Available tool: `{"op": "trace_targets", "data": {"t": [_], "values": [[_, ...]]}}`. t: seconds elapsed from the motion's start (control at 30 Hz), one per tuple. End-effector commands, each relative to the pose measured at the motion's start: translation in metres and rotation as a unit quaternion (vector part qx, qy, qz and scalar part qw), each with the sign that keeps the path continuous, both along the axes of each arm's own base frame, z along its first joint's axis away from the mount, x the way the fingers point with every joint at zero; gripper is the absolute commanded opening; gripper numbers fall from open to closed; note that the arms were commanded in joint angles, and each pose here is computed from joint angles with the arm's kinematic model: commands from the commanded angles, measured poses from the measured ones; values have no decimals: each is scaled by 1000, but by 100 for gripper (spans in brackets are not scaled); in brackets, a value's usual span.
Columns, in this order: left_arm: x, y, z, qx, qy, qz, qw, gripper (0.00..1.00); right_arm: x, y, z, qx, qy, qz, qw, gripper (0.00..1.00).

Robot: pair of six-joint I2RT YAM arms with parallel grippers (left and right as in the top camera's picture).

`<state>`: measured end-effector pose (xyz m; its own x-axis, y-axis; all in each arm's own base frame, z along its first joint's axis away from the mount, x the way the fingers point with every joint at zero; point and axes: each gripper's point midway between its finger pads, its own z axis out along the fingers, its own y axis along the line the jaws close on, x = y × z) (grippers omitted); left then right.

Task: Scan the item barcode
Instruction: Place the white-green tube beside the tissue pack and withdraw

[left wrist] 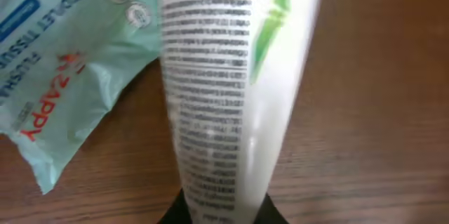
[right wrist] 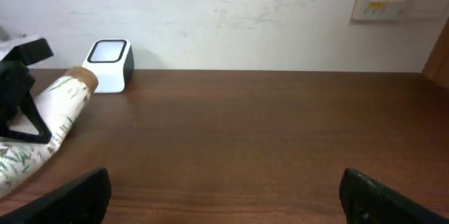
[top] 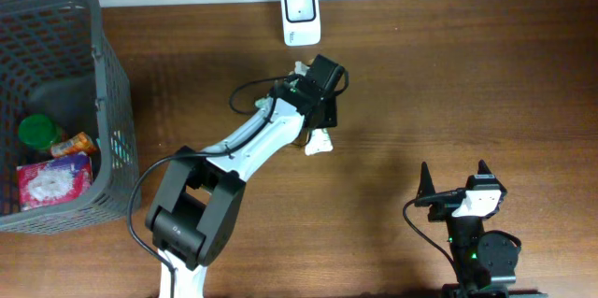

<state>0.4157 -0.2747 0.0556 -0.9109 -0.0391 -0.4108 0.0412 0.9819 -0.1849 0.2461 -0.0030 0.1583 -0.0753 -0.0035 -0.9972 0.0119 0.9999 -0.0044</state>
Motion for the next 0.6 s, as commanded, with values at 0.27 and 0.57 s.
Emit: {"op": "trace_targets", "data": {"t": [0.27, 0.57], "values": [[0, 78, 153, 16, -92, -23, 995, 57, 0, 0, -3, -3, 3, 0, 1000, 99], [-100, 330, 179, 204, 63, 223, 951, 15, 0, 0, -3, -3, 3, 0, 1000, 99]]}}
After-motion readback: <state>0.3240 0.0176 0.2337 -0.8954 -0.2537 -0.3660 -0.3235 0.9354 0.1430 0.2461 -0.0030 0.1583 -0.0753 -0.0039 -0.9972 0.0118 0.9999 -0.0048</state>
